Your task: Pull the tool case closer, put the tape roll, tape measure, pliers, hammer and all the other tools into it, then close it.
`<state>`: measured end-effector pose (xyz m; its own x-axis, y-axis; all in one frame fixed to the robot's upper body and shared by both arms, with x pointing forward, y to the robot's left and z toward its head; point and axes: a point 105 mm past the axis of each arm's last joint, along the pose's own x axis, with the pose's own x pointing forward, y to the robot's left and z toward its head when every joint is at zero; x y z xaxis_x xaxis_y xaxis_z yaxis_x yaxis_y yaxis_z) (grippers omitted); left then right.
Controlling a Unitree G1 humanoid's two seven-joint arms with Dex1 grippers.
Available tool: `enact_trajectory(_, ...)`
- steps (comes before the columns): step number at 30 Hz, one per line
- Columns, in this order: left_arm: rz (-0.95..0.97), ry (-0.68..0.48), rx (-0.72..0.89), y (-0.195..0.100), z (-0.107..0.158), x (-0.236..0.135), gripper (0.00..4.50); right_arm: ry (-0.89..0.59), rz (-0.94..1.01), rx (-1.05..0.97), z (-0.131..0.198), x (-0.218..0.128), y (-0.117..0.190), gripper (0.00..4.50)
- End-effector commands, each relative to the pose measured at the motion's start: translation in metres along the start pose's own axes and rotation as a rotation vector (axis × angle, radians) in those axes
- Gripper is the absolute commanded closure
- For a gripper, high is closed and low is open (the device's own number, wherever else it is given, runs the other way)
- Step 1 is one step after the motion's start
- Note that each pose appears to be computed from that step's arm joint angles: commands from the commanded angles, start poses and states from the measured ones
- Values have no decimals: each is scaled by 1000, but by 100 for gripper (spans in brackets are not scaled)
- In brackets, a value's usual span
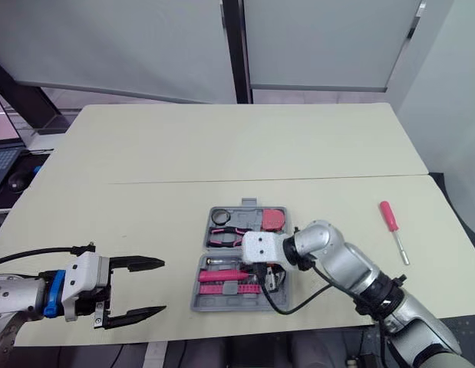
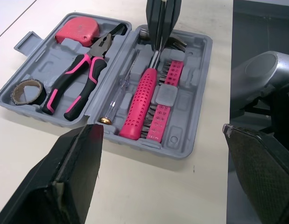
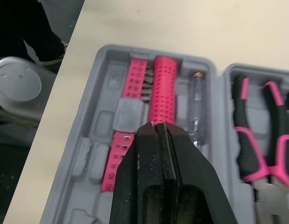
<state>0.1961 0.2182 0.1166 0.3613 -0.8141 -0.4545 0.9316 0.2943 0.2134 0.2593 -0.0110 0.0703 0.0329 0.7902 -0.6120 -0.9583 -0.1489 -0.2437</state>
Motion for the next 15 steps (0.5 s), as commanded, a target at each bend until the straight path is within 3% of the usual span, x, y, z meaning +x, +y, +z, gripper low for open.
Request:
enact_trajectory(1, -5, -16, 20, -1, 7, 2, 0, -2, -20, -33, 3, 7, -3, 448)
enact_trajectory(15, 4, -17, 6, -2, 6, 4, 0, 175, 3, -42, -40, 20, 3, 448)
